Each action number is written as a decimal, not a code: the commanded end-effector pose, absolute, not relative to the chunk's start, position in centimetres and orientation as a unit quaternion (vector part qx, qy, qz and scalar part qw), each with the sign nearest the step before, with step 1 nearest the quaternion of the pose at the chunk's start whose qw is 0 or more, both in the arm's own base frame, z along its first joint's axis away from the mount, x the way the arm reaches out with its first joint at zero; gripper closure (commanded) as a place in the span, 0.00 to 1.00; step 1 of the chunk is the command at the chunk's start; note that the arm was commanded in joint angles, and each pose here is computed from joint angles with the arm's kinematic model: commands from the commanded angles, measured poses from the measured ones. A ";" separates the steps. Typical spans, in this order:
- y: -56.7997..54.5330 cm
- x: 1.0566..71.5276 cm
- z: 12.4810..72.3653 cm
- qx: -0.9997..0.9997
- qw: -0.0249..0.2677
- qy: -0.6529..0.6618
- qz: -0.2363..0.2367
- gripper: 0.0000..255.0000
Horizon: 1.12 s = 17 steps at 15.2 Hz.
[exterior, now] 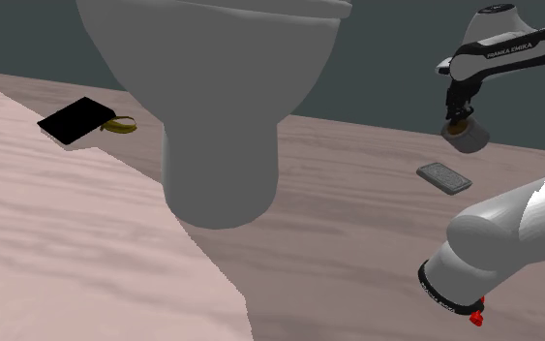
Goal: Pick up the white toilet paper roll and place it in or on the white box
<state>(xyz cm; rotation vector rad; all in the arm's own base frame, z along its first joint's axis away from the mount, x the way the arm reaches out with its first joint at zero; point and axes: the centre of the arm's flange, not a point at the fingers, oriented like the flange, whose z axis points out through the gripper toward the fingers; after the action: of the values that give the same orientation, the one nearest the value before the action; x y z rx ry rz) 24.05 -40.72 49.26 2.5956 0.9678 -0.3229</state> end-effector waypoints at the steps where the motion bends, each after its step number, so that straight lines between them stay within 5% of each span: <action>1: -40.8 24.1 48.3 0.916 0.176 0.342 -0.114 1.00; 17: -40.8 24.1 42.9 0.916 0.176 0.342 -0.114 1.00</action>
<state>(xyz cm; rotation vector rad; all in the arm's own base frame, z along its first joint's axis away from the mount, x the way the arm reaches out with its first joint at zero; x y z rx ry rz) 24.11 -40.75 42.85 2.5953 0.9680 -0.3226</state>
